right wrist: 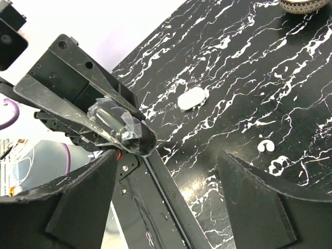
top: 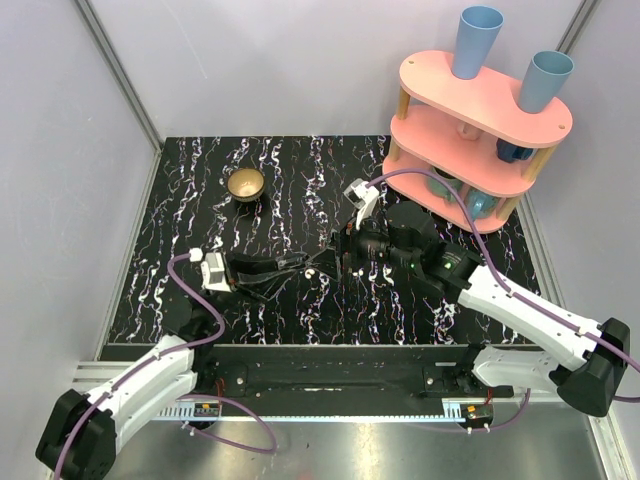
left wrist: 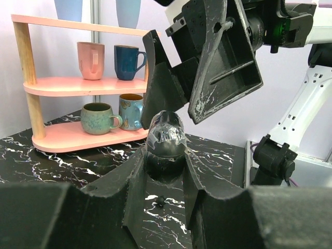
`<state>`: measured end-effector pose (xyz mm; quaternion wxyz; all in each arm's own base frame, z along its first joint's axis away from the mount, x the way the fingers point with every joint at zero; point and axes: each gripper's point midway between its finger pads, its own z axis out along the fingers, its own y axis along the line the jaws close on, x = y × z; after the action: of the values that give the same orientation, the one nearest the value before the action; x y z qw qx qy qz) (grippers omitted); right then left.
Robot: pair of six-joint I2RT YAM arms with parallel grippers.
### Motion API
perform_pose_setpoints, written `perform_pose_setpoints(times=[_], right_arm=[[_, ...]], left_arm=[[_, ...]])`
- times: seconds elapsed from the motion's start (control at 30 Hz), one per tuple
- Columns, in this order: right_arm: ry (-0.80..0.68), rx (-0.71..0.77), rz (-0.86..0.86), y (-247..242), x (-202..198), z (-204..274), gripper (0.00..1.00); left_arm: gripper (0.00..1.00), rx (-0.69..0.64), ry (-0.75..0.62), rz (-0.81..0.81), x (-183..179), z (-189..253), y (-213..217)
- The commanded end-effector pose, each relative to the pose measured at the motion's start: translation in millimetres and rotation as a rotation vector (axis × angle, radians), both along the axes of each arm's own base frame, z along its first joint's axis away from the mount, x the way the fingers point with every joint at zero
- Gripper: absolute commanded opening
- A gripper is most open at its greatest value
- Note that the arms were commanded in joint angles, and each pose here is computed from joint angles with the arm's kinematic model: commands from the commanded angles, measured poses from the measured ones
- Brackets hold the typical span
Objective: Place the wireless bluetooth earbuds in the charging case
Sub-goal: Open the charging case.
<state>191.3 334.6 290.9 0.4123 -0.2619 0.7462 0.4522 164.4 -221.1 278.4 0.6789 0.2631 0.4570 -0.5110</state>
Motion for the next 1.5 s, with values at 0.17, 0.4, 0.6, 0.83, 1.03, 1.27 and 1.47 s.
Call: perform_pose_setpoints(times=[0.17,0.4,0.6,0.83,1.03,1.27,1.47], right_arm=[[-0.028,0.088,0.057,12.2,-7.6,22.0,0.85],[-0.017,0.068,0.076,17.1,-10.3,14.4,0.83],[-0.019,0.064,0.052,17.6,-6.3,12.6,0.83],[-0.042,0.090,0.004,15.0,1.1,23.2,0.85],[-0.050,0.102,-0.023,16.7,7.6,29.8,0.85],[-0.058,0.117,-0.050,18.8,14.3,37.7,0.86],[-0.074,0.137,-0.060,19.8,17.4,46.1,0.87]], left_arm=[[0.00,-0.046,-0.102,-0.041,-14.2,25.3,0.7],[0.00,-0.057,-0.090,-0.026,-12.6,26.2,3.0],[0.00,-0.046,-0.112,-0.064,-20.7,26.5,0.8],[0.00,-0.027,-0.149,-0.147,-37.3,25.9,-3.5],[0.00,-0.014,-0.175,-0.163,-44.6,24.6,-2.6],[0.00,0.014,-0.174,-0.173,-48.2,19.2,-3.2],[0.00,0.014,-0.179,-0.169,-50.2,19.0,-1.6]])
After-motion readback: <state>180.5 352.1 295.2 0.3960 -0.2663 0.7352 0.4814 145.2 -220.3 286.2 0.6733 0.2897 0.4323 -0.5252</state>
